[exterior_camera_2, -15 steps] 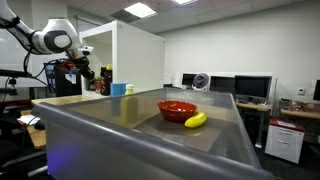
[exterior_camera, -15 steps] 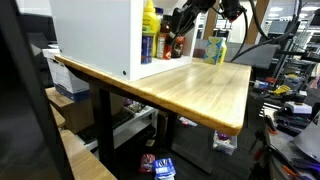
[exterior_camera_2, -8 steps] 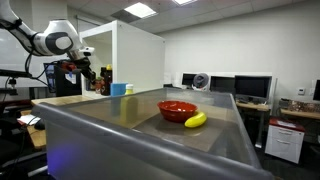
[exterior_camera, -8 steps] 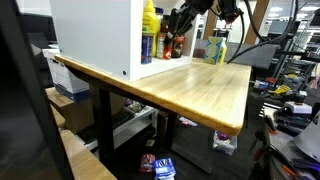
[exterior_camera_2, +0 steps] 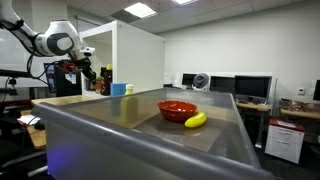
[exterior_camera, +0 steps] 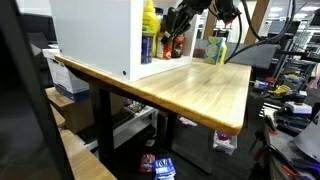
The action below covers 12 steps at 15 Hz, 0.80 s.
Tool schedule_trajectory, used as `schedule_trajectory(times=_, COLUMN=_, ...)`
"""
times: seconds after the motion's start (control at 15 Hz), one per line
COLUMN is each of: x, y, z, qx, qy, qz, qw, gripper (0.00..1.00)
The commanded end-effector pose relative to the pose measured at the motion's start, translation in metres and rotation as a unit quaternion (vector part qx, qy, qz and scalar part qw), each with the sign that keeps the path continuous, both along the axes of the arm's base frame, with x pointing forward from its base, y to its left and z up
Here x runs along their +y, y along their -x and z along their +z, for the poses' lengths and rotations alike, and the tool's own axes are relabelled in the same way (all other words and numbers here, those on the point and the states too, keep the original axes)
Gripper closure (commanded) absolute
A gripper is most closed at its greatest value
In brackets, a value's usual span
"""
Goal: Move the red can backwards
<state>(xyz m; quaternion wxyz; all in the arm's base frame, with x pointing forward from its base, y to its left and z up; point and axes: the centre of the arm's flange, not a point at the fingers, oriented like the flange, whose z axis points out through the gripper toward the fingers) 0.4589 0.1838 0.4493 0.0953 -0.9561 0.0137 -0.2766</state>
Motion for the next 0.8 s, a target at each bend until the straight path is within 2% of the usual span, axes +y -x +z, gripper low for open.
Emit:
schedule_trajectory(times=0.0, x=0.008, y=-0.010, z=-0.001, qx=-0.009, qy=-0.007, qz=-0.012, qw=0.9999, gripper=1.00)
schedule_trajectory(times=0.53, x=0.024, y=-0.014, z=-0.001, qx=-0.011, qy=-0.005, qz=-0.004, qw=0.9999, gripper=1.00)
schedule_trajectory(times=0.73, x=0.023, y=-0.009, z=0.002, qx=-0.008, qy=0.014, qz=-0.013, qw=0.9998, gripper=1.00)
